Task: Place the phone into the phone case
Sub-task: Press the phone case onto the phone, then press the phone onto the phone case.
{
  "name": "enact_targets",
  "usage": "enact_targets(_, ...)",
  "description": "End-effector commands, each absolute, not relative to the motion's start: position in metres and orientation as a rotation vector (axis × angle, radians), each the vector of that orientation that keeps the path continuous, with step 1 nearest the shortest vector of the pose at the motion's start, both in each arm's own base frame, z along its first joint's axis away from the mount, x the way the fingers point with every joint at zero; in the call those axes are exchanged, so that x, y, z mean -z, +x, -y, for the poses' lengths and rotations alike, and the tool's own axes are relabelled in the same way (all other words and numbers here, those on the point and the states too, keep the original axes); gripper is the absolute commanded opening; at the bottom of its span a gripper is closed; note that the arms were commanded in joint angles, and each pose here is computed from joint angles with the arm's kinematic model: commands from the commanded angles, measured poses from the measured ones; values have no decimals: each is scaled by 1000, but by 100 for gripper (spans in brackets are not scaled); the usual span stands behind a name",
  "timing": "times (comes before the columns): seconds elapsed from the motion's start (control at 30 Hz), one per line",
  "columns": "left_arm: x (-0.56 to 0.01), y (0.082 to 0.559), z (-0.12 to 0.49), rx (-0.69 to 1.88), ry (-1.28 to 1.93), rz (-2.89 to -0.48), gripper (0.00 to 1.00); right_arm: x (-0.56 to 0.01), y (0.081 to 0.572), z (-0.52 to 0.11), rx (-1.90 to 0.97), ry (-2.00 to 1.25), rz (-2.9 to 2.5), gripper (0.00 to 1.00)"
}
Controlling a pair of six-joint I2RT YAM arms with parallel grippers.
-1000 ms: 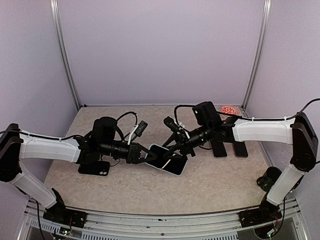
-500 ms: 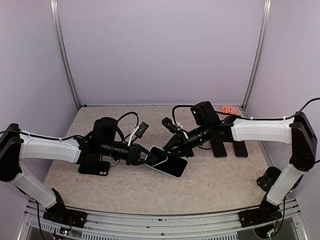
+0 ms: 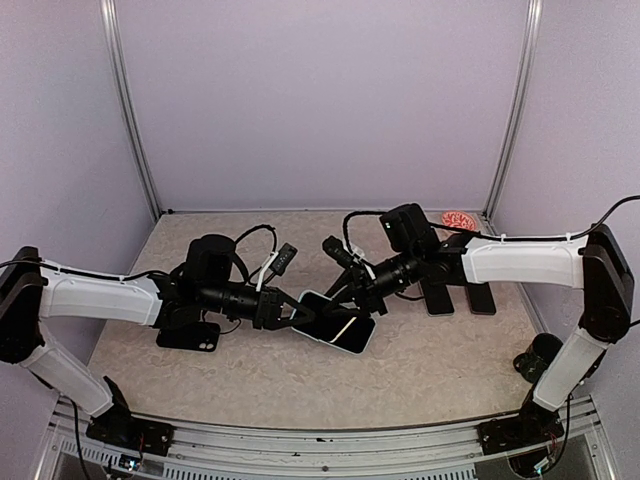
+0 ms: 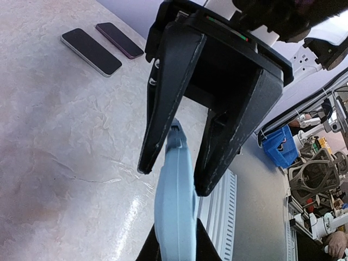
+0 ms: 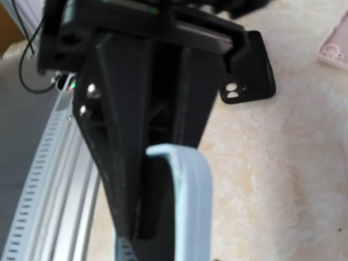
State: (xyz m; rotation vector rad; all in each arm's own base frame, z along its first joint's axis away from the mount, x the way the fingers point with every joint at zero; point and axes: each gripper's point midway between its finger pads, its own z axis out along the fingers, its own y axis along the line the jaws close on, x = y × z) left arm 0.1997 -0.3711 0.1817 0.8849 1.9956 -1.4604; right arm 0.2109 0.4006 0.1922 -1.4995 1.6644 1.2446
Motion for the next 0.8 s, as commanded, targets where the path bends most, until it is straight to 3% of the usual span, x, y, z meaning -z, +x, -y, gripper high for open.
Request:
enact_targets(0.0, -229, 204, 376, 1495, 888, -1822, 0, -192, 202, -398, -1271, -1519, -1639, 35)
enact_targets(0.3, -240, 206, 364, 1477, 875, -1786, 0, -186, 214, -369, -1335, -1372, -1710, 44)
enact_targets(0.77, -254, 223, 336, 1445, 729, -1724, 0, -211, 226, -347, -1591, -1141, -1701, 46)
